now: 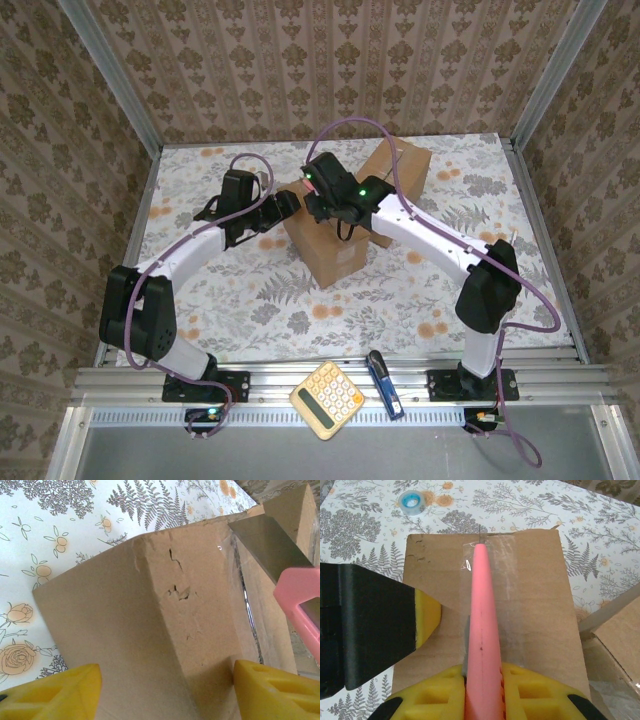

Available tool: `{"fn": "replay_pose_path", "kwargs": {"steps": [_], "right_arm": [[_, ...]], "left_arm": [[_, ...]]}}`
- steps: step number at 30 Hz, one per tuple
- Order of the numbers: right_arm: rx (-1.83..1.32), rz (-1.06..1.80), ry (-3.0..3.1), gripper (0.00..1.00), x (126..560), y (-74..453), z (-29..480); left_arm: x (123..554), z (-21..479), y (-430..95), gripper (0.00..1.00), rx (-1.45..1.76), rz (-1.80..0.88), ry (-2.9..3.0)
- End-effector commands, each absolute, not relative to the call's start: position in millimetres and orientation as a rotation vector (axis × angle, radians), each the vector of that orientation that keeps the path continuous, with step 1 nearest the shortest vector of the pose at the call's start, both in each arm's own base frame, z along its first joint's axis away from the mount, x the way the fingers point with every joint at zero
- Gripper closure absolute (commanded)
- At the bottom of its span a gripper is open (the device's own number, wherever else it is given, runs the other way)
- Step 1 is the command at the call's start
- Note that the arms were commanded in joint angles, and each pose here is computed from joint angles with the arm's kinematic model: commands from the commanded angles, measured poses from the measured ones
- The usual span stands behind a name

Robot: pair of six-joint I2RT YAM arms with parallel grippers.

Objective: Unpack the express box

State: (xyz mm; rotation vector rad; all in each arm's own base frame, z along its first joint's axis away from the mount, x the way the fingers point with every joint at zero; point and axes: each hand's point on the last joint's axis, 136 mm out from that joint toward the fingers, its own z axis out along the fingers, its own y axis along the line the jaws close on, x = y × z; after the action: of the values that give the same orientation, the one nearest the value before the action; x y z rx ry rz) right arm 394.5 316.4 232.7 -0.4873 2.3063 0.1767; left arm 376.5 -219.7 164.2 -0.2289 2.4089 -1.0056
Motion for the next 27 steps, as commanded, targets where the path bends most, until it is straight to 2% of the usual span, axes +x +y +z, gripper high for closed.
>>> {"fn": "replay_pose_path", "kwargs": {"steps": [1,18,27], "right_arm": [[-0.480,0.196,2.310,1.00,385,315,239],[-0.450,0.116,2.305,1.00,387,301,238],[-0.474,0.247,2.277,1.00,379,314,253]], "left_arm": [[372,154,-216,0.31,-0.263,-1.009,2.441],[372,152,-217,0.31,-0.272,-1.025,2.440],[372,151,-218,0.31,-0.276,-1.036,2.440]]}}
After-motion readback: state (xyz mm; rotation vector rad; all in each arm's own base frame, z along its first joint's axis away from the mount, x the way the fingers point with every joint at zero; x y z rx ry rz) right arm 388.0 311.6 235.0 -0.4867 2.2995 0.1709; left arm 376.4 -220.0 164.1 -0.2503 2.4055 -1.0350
